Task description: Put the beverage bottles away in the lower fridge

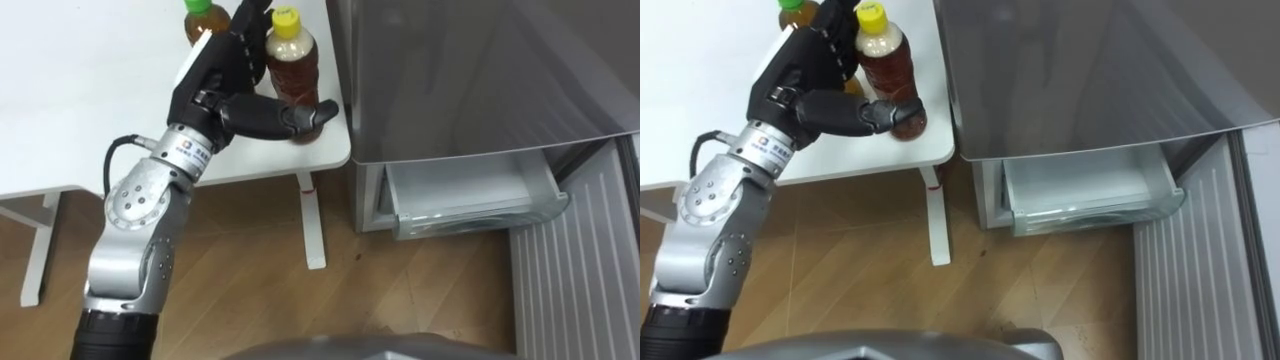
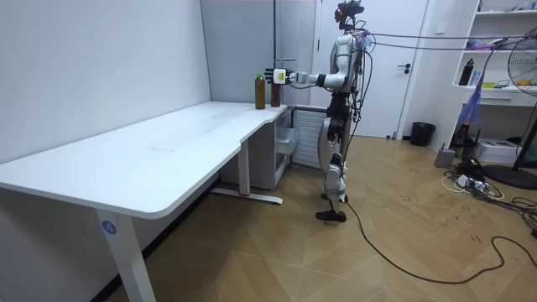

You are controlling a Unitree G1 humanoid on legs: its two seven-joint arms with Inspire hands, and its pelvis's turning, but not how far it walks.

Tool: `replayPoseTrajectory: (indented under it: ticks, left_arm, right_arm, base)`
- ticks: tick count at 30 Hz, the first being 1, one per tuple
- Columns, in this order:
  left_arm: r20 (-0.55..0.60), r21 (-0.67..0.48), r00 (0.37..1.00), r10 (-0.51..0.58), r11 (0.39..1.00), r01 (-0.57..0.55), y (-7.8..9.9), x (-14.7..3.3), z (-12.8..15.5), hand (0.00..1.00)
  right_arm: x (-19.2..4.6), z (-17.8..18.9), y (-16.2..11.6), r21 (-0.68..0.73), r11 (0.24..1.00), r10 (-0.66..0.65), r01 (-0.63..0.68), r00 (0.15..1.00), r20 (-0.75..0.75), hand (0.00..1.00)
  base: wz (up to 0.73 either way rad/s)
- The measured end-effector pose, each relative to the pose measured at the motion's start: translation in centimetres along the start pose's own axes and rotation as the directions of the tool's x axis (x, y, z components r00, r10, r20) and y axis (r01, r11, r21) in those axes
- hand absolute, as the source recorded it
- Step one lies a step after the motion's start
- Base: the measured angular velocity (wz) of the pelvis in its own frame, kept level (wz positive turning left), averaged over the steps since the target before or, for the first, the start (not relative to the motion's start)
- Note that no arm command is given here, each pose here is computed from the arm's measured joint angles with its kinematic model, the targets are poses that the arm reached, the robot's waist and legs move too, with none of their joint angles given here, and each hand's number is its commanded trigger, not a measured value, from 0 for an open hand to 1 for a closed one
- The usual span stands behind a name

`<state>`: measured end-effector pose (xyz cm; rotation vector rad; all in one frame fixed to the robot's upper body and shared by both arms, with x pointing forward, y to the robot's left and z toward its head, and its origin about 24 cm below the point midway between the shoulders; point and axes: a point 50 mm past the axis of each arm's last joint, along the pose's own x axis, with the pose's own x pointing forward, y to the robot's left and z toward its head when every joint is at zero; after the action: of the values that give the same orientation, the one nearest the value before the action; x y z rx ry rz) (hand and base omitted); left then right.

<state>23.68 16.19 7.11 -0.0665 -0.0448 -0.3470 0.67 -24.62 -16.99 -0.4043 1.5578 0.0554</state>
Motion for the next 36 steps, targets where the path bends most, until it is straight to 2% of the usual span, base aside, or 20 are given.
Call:
replayPoseTrajectory:
  ticks: [8,28,32,36]
  left_arm:
    - [-0.079,-0.038,0.995,0.054,0.998,-0.057,0.7,0.1,-2.0,0.00]
    - [-0.083,-0.046,0.992,0.095,0.994,-0.099,1.7,0.1,-2.0,0.00]
    - [-0.114,-0.052,0.987,0.110,0.992,-0.116,2.1,0.4,-2.7,0.00]
    - [-0.100,-0.050,0.990,0.099,0.993,-0.104,2.1,1.3,-2.1,0.00]
  right_arm:
    - [0.0,0.2,-0.2,0.000,1.000,-0.022,0.022,1.000,-0.011,0.00]
    - [0.0,0.4,-0.1,-0.001,1.000,-0.026,0.026,1.000,-0.006,0.00]
    - [0.0,0.3,0.0,-0.001,1.000,-0.024,0.024,1.000,-0.010,0.00]
    - [0.0,0.2,0.2,0.000,1.000,-0.014,0.014,1.000,-0.022,0.00]
  base:
    - [-0.01]
    - [0.00]
    - [0.01]
    - [-0.01]
